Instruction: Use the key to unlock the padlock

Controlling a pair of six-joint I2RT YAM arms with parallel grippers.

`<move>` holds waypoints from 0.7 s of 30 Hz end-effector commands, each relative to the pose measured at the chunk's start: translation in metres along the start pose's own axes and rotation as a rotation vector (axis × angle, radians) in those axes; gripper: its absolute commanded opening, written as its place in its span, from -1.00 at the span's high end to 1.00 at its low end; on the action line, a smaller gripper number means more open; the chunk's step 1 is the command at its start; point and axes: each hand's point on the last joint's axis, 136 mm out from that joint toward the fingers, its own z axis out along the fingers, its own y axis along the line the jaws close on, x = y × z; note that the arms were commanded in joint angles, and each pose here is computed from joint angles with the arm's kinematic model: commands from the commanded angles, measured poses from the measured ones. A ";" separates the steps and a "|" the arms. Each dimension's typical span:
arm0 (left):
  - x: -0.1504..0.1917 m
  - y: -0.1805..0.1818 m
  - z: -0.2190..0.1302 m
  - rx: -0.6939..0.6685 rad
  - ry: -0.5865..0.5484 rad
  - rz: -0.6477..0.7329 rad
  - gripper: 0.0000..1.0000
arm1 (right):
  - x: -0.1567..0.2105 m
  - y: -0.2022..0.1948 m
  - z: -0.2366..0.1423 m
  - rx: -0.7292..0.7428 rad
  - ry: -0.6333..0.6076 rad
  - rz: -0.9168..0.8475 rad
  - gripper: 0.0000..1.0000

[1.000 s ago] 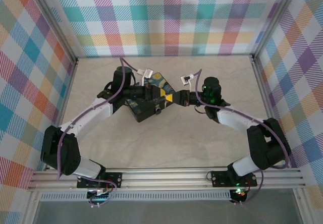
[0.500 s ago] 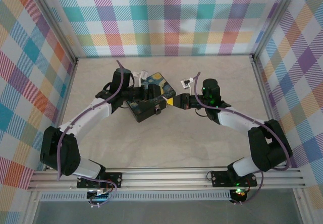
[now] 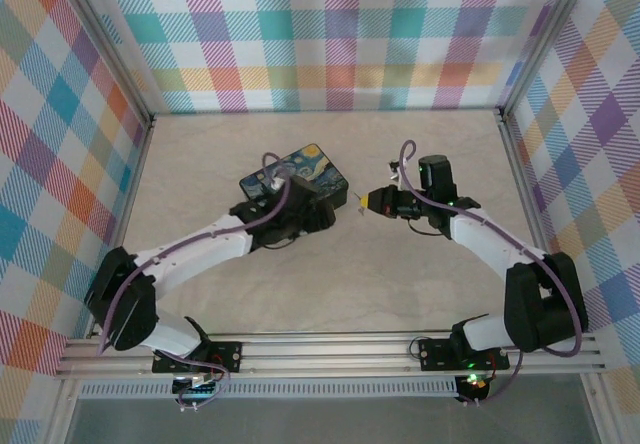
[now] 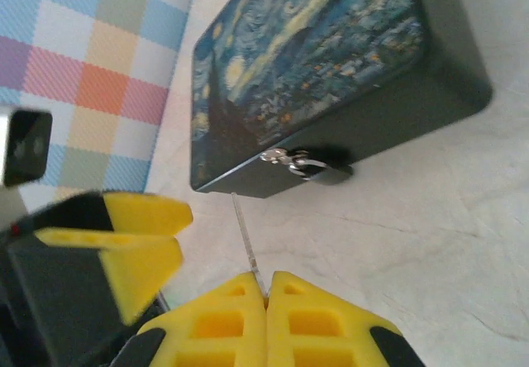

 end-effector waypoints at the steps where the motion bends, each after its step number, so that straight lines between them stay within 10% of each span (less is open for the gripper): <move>1: -0.001 0.023 0.010 -0.208 -0.149 -0.037 -0.58 | 0.006 -0.003 -0.015 0.080 -0.013 -0.025 1.00; 21: 0.000 0.041 0.079 -0.495 -0.310 -0.111 -0.41 | 0.021 -0.026 -0.040 0.138 -0.057 0.021 1.00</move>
